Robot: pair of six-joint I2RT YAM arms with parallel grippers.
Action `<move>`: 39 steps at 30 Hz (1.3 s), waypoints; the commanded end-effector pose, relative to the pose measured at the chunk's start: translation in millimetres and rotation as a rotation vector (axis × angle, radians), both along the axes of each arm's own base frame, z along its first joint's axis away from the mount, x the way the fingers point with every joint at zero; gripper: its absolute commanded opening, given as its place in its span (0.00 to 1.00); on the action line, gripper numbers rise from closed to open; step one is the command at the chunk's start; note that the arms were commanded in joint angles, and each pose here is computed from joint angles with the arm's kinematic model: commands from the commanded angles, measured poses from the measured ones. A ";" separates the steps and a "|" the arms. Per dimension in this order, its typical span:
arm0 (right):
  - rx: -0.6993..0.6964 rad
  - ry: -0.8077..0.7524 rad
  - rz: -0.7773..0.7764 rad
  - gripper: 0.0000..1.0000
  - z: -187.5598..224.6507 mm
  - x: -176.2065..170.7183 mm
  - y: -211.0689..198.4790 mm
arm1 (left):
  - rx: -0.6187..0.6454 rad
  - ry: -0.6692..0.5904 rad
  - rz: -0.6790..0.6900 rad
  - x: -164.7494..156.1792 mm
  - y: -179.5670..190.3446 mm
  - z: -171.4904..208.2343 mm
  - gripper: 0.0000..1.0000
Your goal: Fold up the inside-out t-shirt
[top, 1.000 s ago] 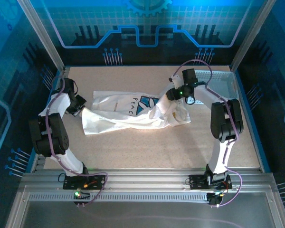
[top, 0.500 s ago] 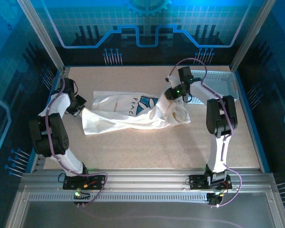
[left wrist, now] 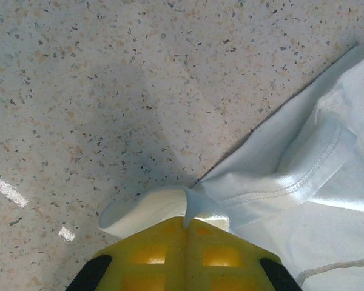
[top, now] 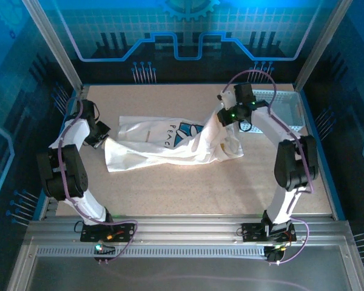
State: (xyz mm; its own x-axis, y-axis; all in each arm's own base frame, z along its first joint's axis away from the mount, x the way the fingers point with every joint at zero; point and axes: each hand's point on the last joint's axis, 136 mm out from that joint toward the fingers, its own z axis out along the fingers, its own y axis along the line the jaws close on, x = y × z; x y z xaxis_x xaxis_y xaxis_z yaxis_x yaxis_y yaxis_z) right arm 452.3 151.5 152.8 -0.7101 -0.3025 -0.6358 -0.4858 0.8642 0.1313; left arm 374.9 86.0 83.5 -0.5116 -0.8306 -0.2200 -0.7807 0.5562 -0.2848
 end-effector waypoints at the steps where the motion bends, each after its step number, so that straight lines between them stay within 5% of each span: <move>1: 0.036 -0.064 -0.067 0.00 35.0 -10.4 -11.6 | -0.012 -0.054 0.002 1.9 1.3 26.5 0.00; 10: 0.131 0.035 -0.249 0.00 67.5 -70.1 -33.1 | -0.017 -0.136 -0.007 3.1 -3.5 55.2 0.00; 18: 0.118 0.365 -0.389 0.04 -19.8 -138.2 -40.0 | -0.015 -0.135 -0.013 -6.5 -6.3 52.4 0.00; 24: 0.055 0.432 -0.487 0.07 -52.3 -174.9 -60.4 | -0.018 -0.130 -0.016 -7.1 -6.8 49.3 0.00; 39: 0.148 0.537 -0.515 0.23 -105.2 -190.0 -50.0 | -0.011 -0.123 -0.019 -6.4 -5.5 48.7 0.00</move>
